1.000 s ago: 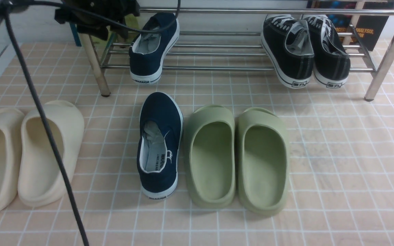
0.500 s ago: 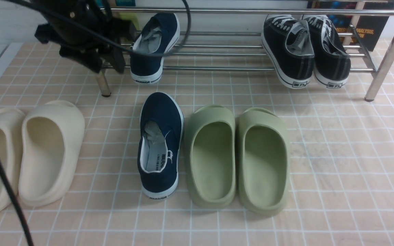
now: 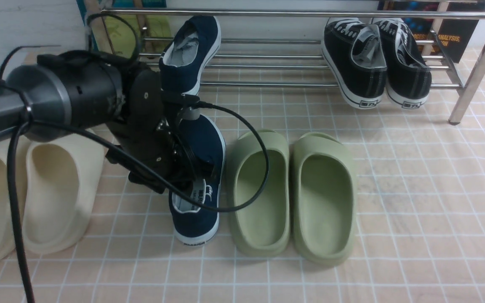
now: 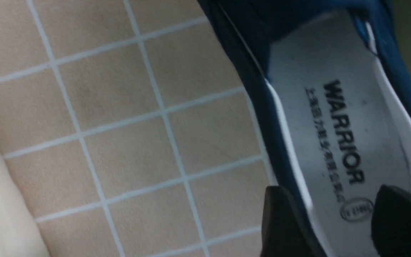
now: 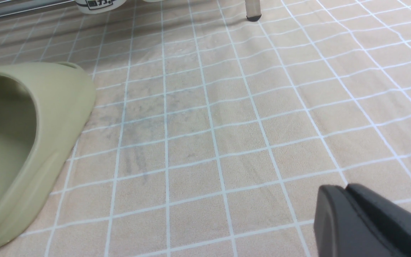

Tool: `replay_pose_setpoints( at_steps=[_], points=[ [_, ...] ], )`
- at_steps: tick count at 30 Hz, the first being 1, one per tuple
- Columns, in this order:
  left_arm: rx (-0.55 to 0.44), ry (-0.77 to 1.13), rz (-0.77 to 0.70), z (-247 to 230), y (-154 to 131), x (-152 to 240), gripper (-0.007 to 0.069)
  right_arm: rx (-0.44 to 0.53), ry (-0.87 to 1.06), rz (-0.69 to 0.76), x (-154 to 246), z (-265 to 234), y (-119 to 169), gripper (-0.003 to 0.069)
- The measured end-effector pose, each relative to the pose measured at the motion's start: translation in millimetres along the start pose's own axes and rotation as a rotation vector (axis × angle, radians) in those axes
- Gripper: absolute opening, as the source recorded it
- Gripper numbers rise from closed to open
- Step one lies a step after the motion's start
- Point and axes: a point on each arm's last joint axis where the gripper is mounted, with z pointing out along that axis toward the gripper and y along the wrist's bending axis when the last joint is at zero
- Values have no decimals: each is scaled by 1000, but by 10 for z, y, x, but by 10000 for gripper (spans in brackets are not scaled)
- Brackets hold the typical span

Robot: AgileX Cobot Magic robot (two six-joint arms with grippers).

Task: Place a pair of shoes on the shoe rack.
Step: Use the left arm to grab the shoe closest to it, then use the left arm to put a shoe into the shoe rack

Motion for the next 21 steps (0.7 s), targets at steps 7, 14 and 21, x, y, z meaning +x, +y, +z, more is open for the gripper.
replay_pose_setpoints(
  at_steps=[7,14,21],
  points=[
    [-37,23,-83,312,18,-6,301,0,0,0,0,0,0,37],
    [-57,40,-73,220,34,-25,33,0,0,0,0,0,0,37],
    [-64,21,16,-454,57,-142,26,0,0,0,0,0,0,37]
  ],
)
